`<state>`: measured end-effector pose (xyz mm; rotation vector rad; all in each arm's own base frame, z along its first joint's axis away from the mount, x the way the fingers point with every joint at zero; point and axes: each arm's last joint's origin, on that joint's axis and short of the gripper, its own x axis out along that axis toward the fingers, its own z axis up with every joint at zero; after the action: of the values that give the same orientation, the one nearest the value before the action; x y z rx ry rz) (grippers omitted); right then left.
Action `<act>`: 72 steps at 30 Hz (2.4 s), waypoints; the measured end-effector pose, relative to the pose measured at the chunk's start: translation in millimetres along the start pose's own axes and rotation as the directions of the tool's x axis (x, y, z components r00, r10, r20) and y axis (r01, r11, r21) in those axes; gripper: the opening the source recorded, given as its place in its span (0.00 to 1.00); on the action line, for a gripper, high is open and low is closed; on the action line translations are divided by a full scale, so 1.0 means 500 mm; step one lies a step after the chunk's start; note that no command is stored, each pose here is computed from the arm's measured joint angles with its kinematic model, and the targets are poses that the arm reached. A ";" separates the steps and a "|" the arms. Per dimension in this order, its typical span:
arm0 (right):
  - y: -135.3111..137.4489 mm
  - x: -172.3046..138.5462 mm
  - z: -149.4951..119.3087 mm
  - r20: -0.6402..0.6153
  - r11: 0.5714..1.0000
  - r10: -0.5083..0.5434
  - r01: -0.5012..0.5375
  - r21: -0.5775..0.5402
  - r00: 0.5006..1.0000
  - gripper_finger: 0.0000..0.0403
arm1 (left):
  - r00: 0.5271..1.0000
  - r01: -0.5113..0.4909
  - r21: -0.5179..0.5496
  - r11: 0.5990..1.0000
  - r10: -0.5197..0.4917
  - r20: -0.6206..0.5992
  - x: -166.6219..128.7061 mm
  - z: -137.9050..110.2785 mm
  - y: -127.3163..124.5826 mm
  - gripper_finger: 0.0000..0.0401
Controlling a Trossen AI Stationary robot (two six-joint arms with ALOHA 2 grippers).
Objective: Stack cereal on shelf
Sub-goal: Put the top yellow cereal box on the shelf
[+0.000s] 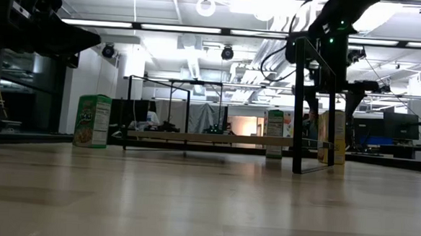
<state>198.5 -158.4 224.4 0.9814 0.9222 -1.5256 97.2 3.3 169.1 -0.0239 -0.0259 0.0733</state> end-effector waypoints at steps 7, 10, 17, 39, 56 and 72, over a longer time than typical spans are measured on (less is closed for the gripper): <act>0.002 0.023 0.010 -0.059 1.000 -0.009 0.008 -0.021 0.998 0.81 | 1.000 0.000 0.000 1.000 0.000 0.000 0.000 0.000 0.000 0.00; -0.001 0.025 0.015 -0.062 1.000 -0.009 0.008 -0.013 0.998 0.80 | 1.000 0.000 0.000 1.000 0.000 0.001 0.000 0.000 0.000 0.00; -0.006 0.029 0.023 -0.084 1.000 0.002 -0.003 -0.009 0.996 0.74 | 1.000 0.000 0.000 1.000 0.000 0.001 0.000 0.000 0.000 0.00; -0.006 0.029 0.022 -0.119 0.999 0.024 -0.027 -0.028 0.993 0.46 | 1.000 0.000 0.000 1.000 0.000 0.001 0.000 0.000 0.000 0.00; -0.039 -0.033 0.026 -0.066 0.990 0.138 -0.140 -0.026 0.988 0.34 | 1.000 0.000 0.000 1.000 0.000 0.001 0.000 0.000 0.000 0.00; -0.086 -0.221 0.007 0.018 0.623 0.773 -0.753 -0.212 0.634 0.34 | 1.000 0.000 0.000 1.000 0.000 0.001 0.000 0.000 0.000 0.00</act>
<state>167.7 -115.9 330.9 0.9641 0.4365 -0.7220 97.2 3.3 169.2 -0.0240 -0.0266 0.0729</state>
